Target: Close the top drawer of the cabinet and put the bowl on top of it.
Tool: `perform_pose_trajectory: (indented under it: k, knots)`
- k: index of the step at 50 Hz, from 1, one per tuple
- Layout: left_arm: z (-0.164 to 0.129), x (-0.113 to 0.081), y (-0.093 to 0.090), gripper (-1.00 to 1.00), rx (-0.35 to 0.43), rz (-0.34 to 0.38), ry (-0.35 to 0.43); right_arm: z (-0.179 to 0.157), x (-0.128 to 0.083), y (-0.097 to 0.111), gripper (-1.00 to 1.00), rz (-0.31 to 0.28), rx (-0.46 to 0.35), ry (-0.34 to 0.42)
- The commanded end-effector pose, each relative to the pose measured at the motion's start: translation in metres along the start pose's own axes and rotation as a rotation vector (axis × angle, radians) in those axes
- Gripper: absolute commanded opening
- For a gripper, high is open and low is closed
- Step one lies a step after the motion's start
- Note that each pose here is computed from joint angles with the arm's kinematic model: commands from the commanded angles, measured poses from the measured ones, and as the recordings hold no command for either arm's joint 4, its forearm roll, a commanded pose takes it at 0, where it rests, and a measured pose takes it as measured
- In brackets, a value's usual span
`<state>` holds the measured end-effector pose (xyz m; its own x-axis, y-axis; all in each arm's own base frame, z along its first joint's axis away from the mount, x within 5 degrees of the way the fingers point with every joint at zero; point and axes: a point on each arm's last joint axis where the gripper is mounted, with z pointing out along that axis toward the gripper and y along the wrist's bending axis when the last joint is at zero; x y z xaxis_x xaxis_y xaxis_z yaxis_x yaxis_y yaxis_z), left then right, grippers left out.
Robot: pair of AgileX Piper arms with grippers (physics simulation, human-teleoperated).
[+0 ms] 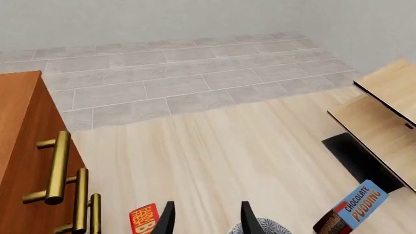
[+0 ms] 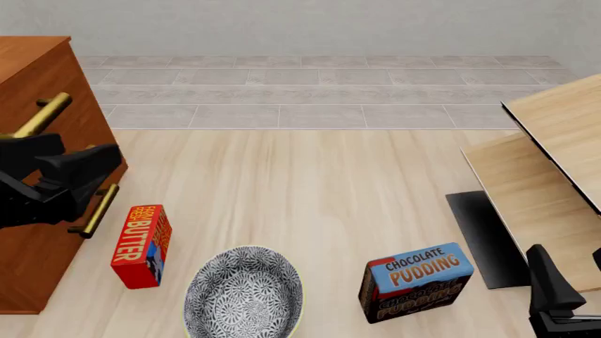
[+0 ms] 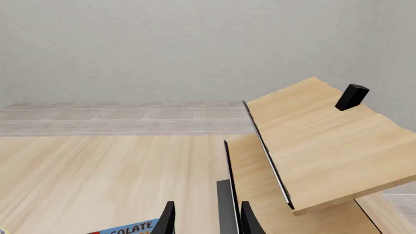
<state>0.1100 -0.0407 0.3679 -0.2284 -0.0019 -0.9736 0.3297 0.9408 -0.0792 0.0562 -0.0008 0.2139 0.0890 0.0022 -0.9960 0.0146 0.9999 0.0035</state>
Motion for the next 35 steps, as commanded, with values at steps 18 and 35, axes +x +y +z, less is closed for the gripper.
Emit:
perform_pose_trajectory:
  k: [18, 35]
  knots:
    - [0.030, 0.056, -0.006, 1.00, 0.016, -0.145, 0.333, 0.000, 0.000, 0.000, 1.00, 0.009, 0.001, -0.002]
    - [0.042, 0.089, -0.003, 1.00, -0.010, -0.199, 0.406, 0.000, 0.000, 0.000, 1.00, 0.015, 0.003, -0.003]
